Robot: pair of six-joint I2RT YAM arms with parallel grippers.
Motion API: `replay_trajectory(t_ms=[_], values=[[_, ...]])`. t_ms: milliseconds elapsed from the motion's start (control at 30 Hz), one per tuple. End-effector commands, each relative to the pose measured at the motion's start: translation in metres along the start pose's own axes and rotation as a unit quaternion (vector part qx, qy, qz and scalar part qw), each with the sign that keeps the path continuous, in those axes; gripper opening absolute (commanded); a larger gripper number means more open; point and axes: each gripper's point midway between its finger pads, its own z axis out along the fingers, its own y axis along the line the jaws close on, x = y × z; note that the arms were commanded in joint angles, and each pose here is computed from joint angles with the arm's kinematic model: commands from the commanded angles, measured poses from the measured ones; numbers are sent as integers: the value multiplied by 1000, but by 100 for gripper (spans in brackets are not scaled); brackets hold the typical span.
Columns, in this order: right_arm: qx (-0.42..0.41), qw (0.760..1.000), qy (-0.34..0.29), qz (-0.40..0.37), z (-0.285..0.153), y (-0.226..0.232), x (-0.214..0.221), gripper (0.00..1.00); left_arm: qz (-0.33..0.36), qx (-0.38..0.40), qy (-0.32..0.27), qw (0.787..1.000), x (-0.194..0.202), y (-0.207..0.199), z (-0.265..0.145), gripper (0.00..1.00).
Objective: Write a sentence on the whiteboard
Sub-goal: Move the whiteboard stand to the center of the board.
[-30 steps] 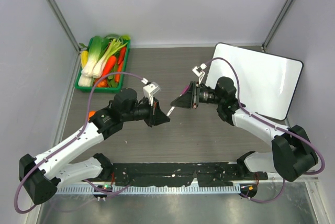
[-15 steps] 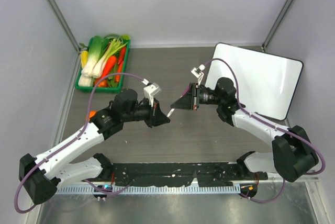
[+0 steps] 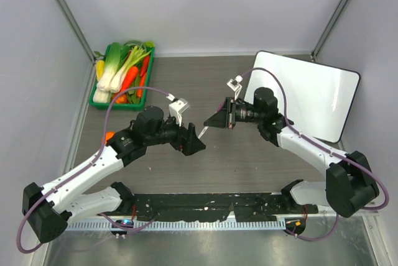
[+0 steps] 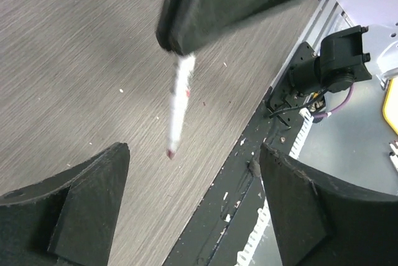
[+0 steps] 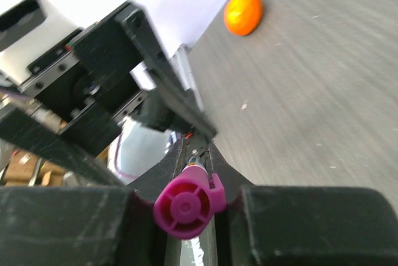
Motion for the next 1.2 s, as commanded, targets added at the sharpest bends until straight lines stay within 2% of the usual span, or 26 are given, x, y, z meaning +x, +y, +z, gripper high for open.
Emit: replay_trajectory(t_ms=[0, 100, 200, 333, 533, 633, 733, 833, 1033, 1067, 1167], values=[[95, 992, -72, -37, -18, -13, -45, 1, -2, -8, -24, 1000, -7, 2, -2, 92], [149, 980, -128, -32, -44, -28, -66, 1, -20, -25, -43, 999, -5, 13, 6, 100], [190, 960, -203, -38, -82, -27, -90, 1, -47, -36, -30, 998, 1, 21, 20, 100], [206, 942, -260, -57, -114, -7, -100, 1, -73, -36, -10, 997, 5, 29, 48, 100], [181, 920, -314, -146, -142, 64, -111, 1, -106, -80, 14, 991, 10, 62, 106, 100], [158, 898, -360, -198, -162, 116, -121, 1, -110, -96, 36, 989, 14, 72, 142, 100], [143, 883, -383, -232, -175, 150, -126, 1, -94, -106, 57, 988, 15, 68, 185, 100], [146, 874, -394, -245, -182, 161, -128, 1, -52, -135, 96, 985, 21, 58, 223, 100], [146, 875, -391, -244, -182, 163, -125, 1, 27, -176, 129, 976, 36, 27, 282, 100], [146, 875, -391, -244, -182, 164, -126, 1, 35, -181, 119, 976, 29, 21, 293, 97], [139, 878, -386, -248, -181, 168, -124, 1, 49, -220, 133, 965, 41, 29, 318, 95]])
